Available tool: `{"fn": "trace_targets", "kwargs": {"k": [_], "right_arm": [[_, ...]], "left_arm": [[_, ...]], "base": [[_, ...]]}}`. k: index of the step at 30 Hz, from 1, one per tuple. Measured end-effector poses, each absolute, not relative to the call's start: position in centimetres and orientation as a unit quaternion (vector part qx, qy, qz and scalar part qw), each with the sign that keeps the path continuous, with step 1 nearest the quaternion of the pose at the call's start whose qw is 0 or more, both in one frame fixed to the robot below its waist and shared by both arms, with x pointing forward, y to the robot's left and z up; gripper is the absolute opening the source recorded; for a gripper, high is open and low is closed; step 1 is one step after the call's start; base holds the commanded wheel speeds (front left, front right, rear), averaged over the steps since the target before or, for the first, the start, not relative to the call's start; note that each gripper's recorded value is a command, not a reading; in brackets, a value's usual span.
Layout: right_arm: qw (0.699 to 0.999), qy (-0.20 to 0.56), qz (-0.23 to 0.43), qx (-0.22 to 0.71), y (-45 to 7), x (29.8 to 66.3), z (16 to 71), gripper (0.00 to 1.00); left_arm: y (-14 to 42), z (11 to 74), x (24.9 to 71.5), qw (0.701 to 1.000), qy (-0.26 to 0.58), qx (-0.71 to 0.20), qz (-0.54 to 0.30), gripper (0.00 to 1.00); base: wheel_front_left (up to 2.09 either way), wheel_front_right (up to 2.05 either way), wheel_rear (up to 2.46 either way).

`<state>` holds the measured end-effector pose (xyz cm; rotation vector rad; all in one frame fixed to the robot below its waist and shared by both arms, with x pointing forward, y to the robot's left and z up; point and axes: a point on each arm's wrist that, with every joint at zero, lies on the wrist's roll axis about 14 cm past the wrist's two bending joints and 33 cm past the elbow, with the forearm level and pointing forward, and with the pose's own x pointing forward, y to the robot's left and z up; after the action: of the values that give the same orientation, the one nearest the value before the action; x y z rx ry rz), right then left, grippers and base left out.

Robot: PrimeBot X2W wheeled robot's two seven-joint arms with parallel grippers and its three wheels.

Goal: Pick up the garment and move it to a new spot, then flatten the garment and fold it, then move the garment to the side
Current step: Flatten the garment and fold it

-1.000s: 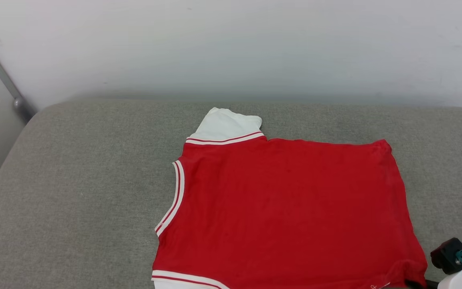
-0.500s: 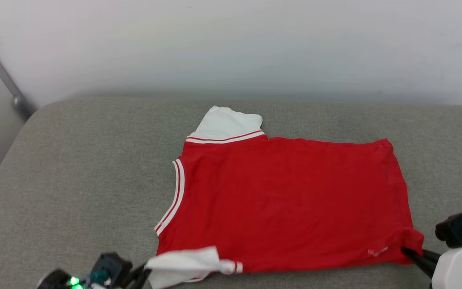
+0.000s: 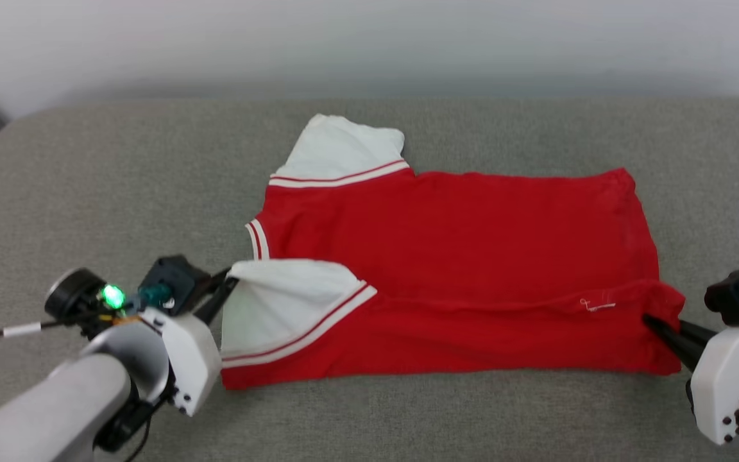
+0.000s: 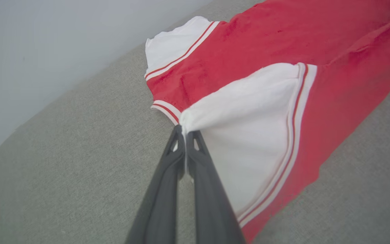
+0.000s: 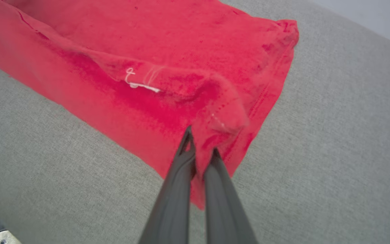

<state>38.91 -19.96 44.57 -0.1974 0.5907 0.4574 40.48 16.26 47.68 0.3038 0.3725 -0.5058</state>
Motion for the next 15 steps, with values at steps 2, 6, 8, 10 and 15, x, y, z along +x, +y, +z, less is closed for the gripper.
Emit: {"fn": "trace_targets", "kwargs": {"k": [2, 6, 8, 10, 15], "right_arm": [[0.925, 0.293, 0.22, -0.098, -20.1, 39.6, 44.3, 0.0], [0.92, 0.313, 0.212, -0.103, -20.5, 40.8, 43.2, 0.0], [0.916, 0.325, 0.209, -0.104, -20.6, 41.2, 42.3, 0.0], [0.91, 0.342, 0.206, -0.109, -20.7, 41.4, 41.3, 0.0], [0.895, 0.383, 0.201, -0.113, -21.0, 41.4, 38.7, 0.0]], "left_arm": [[16.2, 47.4, 42.0, 0.937, 0.185, 0.156, -0.253, 0.0], [16.0, 45.6, 44.2, 0.927, 0.206, 0.165, -0.264, 0.0], [16.1, 44.5, 45.0, 0.922, 0.221, 0.172, -0.268, 0.0], [15.8, 43.2, 45.6, 0.917, 0.233, 0.171, -0.275, 0.0], [15.8, 39.5, 45.9, 0.9, 0.28, 0.171, -0.288, 0.0]], "base": [[0.0, 0.0, 0.0], [0.0, 0.0, 0.0], [0.0, 0.0, 0.0], [0.0, 0.0, 0.0], [0.0, 0.0, 0.0]]}}
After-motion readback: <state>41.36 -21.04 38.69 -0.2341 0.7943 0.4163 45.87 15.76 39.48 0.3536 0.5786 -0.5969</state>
